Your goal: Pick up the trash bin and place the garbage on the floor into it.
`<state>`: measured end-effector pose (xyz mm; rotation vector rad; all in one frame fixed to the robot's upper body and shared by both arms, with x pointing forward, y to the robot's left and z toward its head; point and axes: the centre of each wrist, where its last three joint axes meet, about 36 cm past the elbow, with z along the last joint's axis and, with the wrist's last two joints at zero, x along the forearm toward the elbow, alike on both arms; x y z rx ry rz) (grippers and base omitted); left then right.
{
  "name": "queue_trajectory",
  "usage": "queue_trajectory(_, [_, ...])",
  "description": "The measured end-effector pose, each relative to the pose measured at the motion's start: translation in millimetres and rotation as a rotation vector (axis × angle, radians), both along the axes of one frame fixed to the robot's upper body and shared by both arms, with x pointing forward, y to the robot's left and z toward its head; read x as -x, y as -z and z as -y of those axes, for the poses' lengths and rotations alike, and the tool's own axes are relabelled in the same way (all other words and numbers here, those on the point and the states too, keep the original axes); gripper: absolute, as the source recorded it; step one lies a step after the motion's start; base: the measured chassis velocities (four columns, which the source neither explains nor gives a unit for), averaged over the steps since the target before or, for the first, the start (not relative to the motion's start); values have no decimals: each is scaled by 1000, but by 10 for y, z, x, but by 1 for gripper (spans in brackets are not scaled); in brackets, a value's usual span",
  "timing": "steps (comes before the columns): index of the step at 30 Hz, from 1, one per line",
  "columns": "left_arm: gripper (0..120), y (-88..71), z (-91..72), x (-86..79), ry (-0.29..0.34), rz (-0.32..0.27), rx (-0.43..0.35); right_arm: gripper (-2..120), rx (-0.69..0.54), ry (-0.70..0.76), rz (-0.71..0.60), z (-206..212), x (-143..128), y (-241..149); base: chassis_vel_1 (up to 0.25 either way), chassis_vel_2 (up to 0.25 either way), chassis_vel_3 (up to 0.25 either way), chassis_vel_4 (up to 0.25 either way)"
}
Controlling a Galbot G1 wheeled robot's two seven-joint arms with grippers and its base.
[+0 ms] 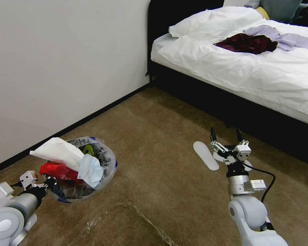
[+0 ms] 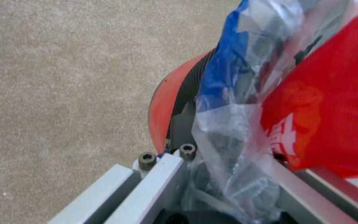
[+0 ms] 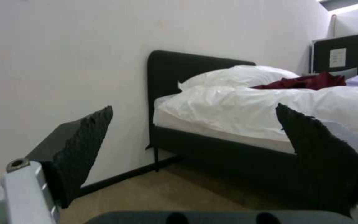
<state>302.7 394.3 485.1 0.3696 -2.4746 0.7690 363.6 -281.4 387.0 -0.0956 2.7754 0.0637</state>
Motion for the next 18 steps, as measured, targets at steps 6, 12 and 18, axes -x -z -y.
queue_trajectory(6, [0, -8, -4, -3, 4, 1, 4, 100, 0, 2, -5, 17, -12, -1, 0, 0, 0, 0])
queue_trajectory(12, [0, -10, -16, -12, 6, 2, 9, 100, 1, 0, -17, 13, -39, 30, -54, 60, 56, -50])
queue_trajectory(18, [0, 13, -16, -28, 6, -1, 14, 100, 1, 16, -35, 10, -85, 35, -102, 103, 105, -104])
